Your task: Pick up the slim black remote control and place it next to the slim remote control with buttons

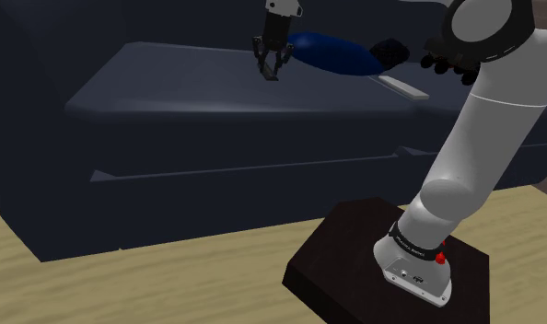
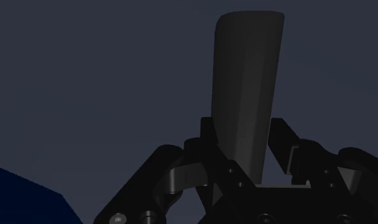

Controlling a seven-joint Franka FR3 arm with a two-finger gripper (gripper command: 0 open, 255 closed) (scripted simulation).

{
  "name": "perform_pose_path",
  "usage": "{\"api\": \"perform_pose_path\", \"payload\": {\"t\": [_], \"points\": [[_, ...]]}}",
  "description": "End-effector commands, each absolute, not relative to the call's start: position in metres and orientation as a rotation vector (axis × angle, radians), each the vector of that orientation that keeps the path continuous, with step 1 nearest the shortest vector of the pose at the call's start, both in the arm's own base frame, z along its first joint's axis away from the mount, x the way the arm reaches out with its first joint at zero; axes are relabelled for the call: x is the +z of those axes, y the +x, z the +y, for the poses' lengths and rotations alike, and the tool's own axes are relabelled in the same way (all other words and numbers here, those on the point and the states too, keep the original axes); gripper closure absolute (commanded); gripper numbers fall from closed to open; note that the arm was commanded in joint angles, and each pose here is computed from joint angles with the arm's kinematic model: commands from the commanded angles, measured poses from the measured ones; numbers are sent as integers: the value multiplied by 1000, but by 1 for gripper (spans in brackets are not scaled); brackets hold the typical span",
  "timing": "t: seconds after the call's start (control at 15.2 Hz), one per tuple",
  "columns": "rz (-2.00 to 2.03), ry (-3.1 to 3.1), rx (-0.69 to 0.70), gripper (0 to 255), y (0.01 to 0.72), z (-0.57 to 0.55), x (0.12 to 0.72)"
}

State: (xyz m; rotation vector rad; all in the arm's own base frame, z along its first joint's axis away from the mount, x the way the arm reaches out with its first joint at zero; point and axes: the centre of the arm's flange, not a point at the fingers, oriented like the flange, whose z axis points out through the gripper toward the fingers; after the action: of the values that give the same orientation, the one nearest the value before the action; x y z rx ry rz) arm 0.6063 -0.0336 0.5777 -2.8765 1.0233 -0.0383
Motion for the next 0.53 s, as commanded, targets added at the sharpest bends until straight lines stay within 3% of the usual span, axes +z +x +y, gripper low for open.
{"api": "perform_pose_path", "payload": {"t": [0.0,0.46], "points": [[1023,-2877,-32,255,607,-33,576],[1023,-2877,-32,255,607,-34,602]]}}
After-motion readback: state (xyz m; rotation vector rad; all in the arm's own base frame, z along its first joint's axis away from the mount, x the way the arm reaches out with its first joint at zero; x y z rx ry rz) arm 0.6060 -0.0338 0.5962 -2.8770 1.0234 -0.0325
